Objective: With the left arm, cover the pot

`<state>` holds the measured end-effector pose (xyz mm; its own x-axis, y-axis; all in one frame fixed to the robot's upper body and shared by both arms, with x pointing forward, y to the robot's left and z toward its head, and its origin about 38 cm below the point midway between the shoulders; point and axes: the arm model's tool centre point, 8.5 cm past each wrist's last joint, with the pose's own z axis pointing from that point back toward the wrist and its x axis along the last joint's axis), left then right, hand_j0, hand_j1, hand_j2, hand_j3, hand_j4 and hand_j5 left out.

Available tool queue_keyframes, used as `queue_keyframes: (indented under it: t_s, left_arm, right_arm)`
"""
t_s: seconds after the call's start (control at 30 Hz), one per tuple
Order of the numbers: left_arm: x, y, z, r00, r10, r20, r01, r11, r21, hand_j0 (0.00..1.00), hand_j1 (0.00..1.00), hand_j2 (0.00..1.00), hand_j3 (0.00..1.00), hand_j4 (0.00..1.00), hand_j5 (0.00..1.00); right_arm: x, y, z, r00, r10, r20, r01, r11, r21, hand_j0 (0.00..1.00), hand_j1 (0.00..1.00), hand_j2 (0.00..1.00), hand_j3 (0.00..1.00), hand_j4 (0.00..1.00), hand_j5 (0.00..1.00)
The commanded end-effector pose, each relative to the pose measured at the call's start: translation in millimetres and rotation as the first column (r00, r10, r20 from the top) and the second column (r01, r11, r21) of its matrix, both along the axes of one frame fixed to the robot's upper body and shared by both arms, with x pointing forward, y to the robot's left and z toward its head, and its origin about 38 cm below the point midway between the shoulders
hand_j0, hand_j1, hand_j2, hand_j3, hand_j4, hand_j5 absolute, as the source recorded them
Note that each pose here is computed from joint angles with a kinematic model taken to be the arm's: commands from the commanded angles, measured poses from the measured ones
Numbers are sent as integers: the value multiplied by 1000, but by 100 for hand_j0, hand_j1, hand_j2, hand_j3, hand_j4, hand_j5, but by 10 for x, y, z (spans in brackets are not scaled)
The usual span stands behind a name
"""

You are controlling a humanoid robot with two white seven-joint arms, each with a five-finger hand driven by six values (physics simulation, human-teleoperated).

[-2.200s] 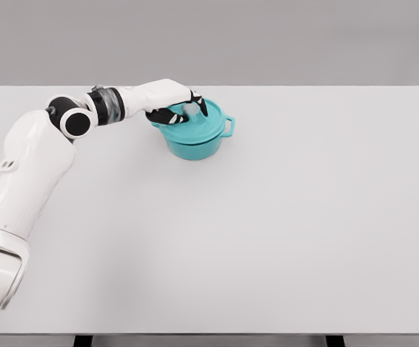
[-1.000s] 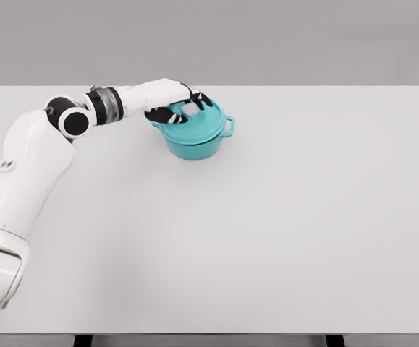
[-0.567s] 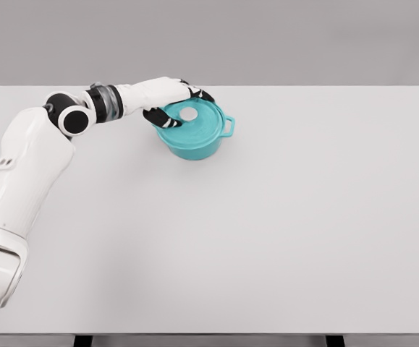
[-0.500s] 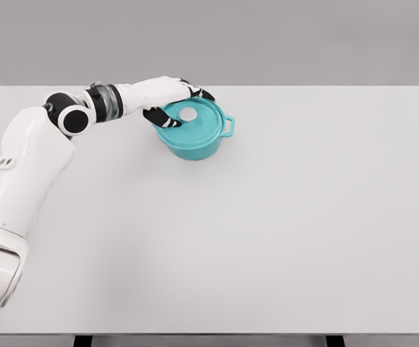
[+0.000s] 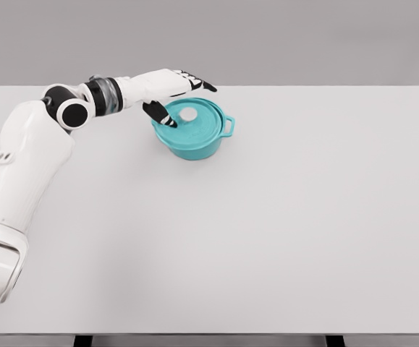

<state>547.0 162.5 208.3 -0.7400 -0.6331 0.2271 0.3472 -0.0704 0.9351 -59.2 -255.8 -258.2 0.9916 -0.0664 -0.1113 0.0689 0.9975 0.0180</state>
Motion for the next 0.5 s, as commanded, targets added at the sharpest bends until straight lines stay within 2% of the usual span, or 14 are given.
queue_keyframes:
  t_s: [0.0,0.17,0.27,0.3,0.47]
  left_arm:
    - [2,1,14,1000,2,0,-2,1000,-10,96,96,96,96,96,96]
    - [-11,19,193,999,-8,51,9,1000,-14,96,96,96,96,96,96]
    - [-44,298,397,993,18,114,-17,1000,-7,97,97,97,97,97,97]
    - [-92,452,523,989,24,147,-23,1000,-13,100,100,100,100,100,100]
    - [-306,973,564,985,52,165,-53,999,5,100,100,100,100,100,100]
  right_arm:
    - [-1,1,0,1000,0,0,0,1000,0,100,100,100,100,100,100]
    - [-1,1,0,1000,0,0,0,1000,0,100,100,100,100,100,100]
    - [-1,1,0,1000,0,0,0,1000,0,100,100,100,100,100,100]
    - [-1,1,0,1000,0,0,0,1000,0,100,100,100,100,100,100]
    - [-1,1,0,1000,0,0,0,1000,0,100,100,100,100,100,100]
